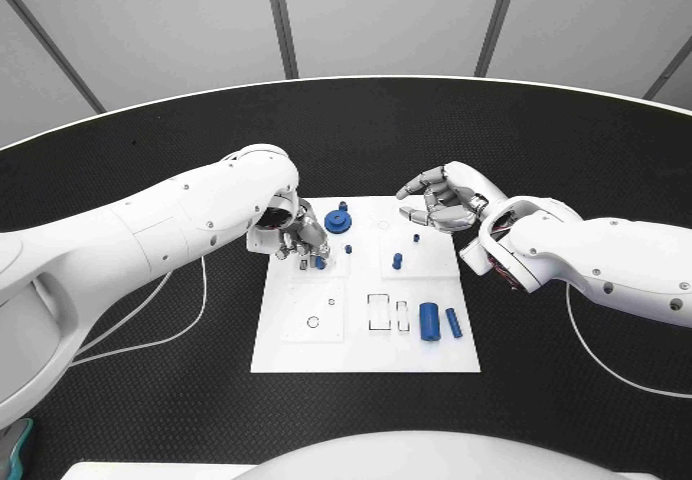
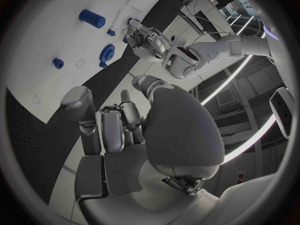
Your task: Assemble the parts on the task board
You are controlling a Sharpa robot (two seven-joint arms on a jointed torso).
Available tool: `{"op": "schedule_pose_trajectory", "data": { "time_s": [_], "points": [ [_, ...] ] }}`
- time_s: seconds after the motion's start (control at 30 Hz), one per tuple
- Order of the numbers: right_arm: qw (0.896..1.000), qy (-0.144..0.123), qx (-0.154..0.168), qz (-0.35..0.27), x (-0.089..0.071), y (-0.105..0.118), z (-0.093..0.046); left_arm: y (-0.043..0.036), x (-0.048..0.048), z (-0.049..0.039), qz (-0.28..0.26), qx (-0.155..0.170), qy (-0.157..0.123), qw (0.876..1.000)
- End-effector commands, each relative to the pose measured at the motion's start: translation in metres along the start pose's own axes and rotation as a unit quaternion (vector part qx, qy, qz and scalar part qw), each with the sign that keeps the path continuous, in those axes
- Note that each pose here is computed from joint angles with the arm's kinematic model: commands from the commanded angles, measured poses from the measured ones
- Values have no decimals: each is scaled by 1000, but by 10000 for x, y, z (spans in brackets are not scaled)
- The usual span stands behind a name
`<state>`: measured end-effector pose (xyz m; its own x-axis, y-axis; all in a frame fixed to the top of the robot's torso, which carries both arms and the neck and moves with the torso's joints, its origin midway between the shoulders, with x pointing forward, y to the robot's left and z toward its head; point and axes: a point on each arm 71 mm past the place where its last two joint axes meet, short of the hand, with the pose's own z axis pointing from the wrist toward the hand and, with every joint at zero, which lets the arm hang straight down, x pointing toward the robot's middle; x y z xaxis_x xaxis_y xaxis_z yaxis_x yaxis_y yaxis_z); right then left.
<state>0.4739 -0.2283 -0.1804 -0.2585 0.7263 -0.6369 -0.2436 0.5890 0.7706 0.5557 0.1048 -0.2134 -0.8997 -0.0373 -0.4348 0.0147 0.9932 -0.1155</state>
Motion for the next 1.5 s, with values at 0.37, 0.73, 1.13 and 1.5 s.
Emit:
{"op": "schedule_pose_trajectory", "data": {
  "time_s": [0.37, 0.73, 1.13, 1.5],
  "points": [
    [1000, -2, -2, 0, -2, 2, 2, 45, -7, 2, -1, -30, 0, 1000],
    [1000, -2, -2, 0, 0, 4, 3, 45, -12, 6, -1, -31, 0, 1000],
    [1000, -2, -2, 0, -3, 1, 2, 56, -12, 8, 2, -32, 5, 999],
    [1000, -2, -1, 0, -4, 0, 1, 71, -8, 7, 5, -34, 9, 999]
  ]
}}
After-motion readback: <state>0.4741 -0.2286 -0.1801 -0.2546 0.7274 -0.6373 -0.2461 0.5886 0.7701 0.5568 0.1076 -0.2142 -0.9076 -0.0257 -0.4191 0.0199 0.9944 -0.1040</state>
